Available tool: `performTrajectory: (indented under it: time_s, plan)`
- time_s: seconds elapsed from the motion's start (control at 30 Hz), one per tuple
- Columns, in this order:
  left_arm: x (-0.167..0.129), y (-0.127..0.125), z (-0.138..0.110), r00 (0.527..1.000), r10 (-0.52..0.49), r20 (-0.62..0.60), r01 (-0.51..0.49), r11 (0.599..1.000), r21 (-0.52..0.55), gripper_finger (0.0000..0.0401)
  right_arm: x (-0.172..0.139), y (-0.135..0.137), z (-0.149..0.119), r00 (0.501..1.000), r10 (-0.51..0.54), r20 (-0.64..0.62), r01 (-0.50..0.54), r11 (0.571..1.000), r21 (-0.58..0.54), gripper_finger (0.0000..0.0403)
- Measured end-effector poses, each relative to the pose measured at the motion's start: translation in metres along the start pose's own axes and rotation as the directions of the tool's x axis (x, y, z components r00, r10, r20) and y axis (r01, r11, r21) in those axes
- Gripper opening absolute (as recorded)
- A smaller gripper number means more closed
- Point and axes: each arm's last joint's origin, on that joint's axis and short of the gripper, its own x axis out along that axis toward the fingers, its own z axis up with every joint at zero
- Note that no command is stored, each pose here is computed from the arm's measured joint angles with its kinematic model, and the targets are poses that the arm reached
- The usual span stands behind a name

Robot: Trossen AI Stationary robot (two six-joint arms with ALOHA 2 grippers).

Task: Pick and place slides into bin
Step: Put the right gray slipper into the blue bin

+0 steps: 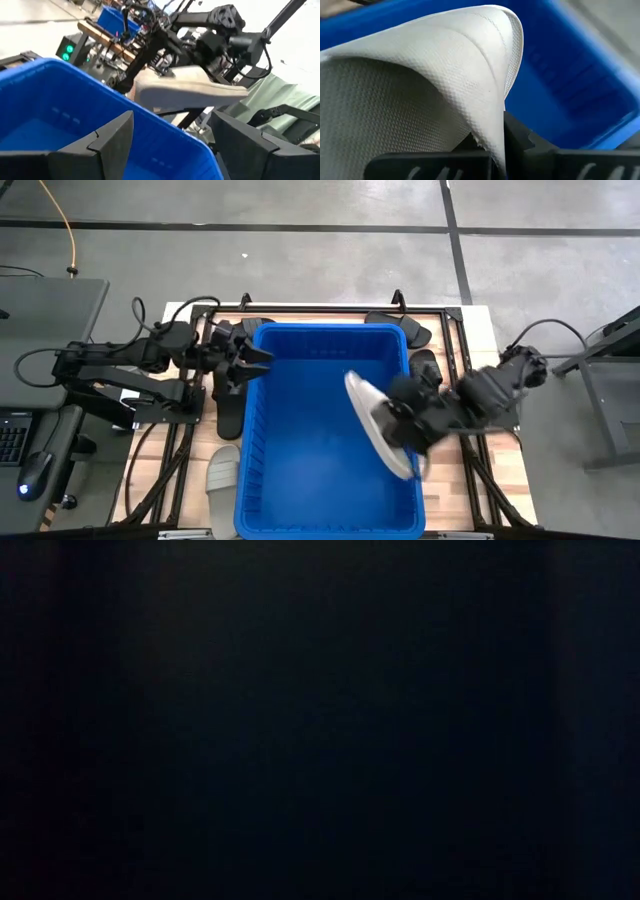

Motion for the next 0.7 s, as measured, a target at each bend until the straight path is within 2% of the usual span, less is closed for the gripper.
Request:
performTrajectory:
  time_s: [0.17, 0.27, 0.37, 0.47, 0.7]
  plan:
    - [0.012, 0.004, -0.005, 0.999, 0.017, -0.028, -0.018, 0.999, -0.049, 0.0255, 0.034, -0.016, 0.023, 0.981, -0.19, 0.045, 0.195, 0.972, -0.135, 0.0]
    - [0.019, 0.007, -0.008, 0.998, 0.034, -0.046, -0.038, 0.996, -0.082, 0.0255, 0.052, -0.024, 0.035, 0.936, -0.331, 0.119, 0.348, 0.921, -0.173, 0.0]
    - [0.026, 0.011, -0.011, 0.996, 0.069, -0.057, -0.075, 0.992, -0.105, 0.0255, 0.07, -0.027, 0.048, 0.886, -0.426, 0.184, 0.458, 0.867, -0.197, 0.0]
    - [0.034, 0.015, -0.015, 0.992, 0.102, -0.071, -0.111, 0.983, -0.145, 0.0255, 0.088, -0.025, 0.058, 0.865, -0.455, 0.21, 0.497, 0.833, -0.243, 0.0]
    - [0.044, 0.021, -0.018, 0.981, 0.194, -0.025, -0.195, 0.962, -0.193, 0.0255, 0.117, -0.021, 0.071, 0.855, -0.47, 0.222, 0.517, 0.81, -0.278, 0.0]
